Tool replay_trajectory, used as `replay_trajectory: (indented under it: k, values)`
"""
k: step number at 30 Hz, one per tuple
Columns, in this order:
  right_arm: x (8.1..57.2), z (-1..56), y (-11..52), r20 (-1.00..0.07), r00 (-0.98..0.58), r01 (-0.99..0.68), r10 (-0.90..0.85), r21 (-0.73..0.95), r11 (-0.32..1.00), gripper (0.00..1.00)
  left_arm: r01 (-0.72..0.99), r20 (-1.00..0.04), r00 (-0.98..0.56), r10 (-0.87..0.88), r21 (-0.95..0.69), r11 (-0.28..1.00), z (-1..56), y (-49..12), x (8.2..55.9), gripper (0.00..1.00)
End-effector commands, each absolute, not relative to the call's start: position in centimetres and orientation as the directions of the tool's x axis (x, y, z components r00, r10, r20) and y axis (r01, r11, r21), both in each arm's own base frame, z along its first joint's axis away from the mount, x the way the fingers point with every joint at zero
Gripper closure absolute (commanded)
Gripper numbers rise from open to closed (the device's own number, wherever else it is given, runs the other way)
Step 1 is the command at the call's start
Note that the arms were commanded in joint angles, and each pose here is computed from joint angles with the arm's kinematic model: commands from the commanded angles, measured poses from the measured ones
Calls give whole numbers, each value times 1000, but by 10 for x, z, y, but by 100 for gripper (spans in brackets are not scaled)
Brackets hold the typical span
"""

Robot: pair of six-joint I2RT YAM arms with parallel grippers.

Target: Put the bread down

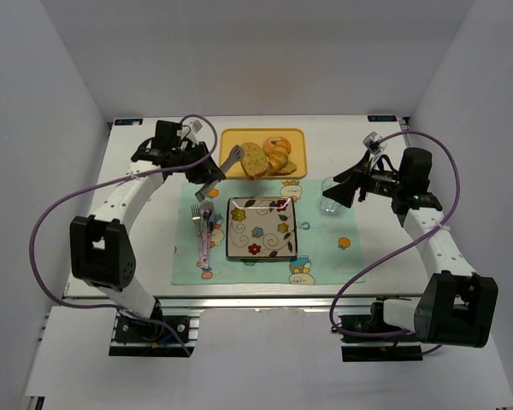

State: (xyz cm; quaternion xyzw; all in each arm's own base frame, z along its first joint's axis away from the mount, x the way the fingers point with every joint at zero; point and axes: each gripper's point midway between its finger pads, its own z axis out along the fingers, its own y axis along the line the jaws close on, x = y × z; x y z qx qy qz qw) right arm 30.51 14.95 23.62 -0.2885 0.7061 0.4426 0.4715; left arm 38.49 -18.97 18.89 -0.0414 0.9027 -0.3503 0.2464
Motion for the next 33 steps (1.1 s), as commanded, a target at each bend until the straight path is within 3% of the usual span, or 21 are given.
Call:
replay_trajectory:
  k: [1,2,7,13,17,18,24,33]
  values:
    - [307,242,149,-935,-356,-844,11,326,425,11,228,-442,-887,-134,-671,705,202,-192,339,97]
    - [308,242,149,-934,-357,-845,11,328,423,11,266,-468,-877,-108,-661,702,207,-189,327,97]
    - [309,242,150,-925,-379,-836,21,352,421,11,264,-391,-920,-38,-689,675,177,-184,266,97]
    - [308,242,151,-920,-391,-834,28,367,413,11,223,-323,-946,-22,-698,681,141,-178,233,91]
    - [307,243,151,-921,-388,-835,28,364,413,11,206,-318,-947,-38,-695,688,132,-177,233,81]
    - [306,243,151,-921,-388,-835,28,364,413,11,209,-321,-946,-36,-694,689,131,-177,234,74]
    - [302,241,151,-923,-384,-836,25,359,416,11,228,-341,-940,-27,-682,695,135,-176,238,53]
    - [298,240,151,-925,-378,-840,20,352,413,11,236,-363,-931,-30,-663,710,143,-173,241,46]
